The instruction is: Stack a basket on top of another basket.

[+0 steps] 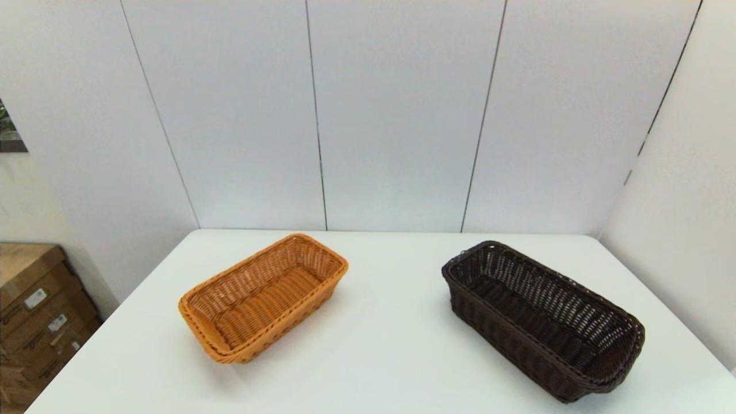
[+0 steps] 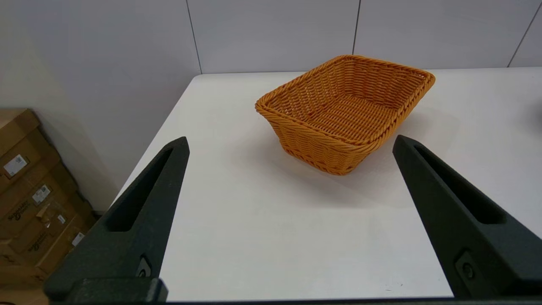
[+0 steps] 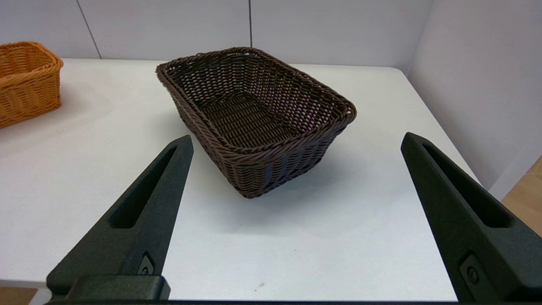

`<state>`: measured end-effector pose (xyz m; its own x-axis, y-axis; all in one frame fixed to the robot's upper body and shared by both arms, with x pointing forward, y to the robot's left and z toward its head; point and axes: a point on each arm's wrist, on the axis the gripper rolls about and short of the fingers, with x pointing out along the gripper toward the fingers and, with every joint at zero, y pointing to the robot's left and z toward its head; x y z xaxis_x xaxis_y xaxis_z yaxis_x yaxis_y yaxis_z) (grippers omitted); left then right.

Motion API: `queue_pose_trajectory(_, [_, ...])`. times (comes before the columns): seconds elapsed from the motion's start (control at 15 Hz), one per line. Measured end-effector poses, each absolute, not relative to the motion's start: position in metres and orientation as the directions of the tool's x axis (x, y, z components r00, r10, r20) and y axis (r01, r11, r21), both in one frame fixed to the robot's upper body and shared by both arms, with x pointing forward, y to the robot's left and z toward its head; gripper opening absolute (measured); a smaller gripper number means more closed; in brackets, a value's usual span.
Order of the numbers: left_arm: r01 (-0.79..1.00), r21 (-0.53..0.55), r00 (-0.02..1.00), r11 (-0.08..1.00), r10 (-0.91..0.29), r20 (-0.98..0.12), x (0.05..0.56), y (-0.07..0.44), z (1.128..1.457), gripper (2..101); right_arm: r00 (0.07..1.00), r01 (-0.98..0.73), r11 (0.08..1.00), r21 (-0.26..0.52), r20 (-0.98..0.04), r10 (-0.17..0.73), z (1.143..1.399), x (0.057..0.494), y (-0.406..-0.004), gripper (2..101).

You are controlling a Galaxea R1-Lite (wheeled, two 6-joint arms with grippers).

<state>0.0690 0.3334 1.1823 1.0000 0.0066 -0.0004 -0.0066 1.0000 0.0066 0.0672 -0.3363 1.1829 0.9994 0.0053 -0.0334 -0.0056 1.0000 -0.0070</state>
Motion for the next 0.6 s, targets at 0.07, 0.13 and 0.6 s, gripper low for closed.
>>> queue_pose_trajectory(0.07, [-0.007,0.005,1.0,1.0,0.007,0.0,0.069,0.3334,1.1823,97.8,0.999,-0.006,1.0,-0.007,-0.033,0.006,1.1829,0.0672,-0.3363,97.3])
queue_pose_trajectory(0.13, [-0.007,0.003,1.0,1.0,0.007,0.0,0.069,0.3334,1.1823,97.8,0.999,-0.006,1.0,-0.007,-0.033,0.006,1.1829,0.0672,-0.3363,97.3])
queue_pose_trajectory(0.6, [-0.007,-0.001,1.0,1.0,0.007,0.0,0.069,0.3334,1.1823,97.8,0.999,-0.006,1.0,-0.007,-0.033,0.005,1.1829,0.0672,-0.3363,97.3])
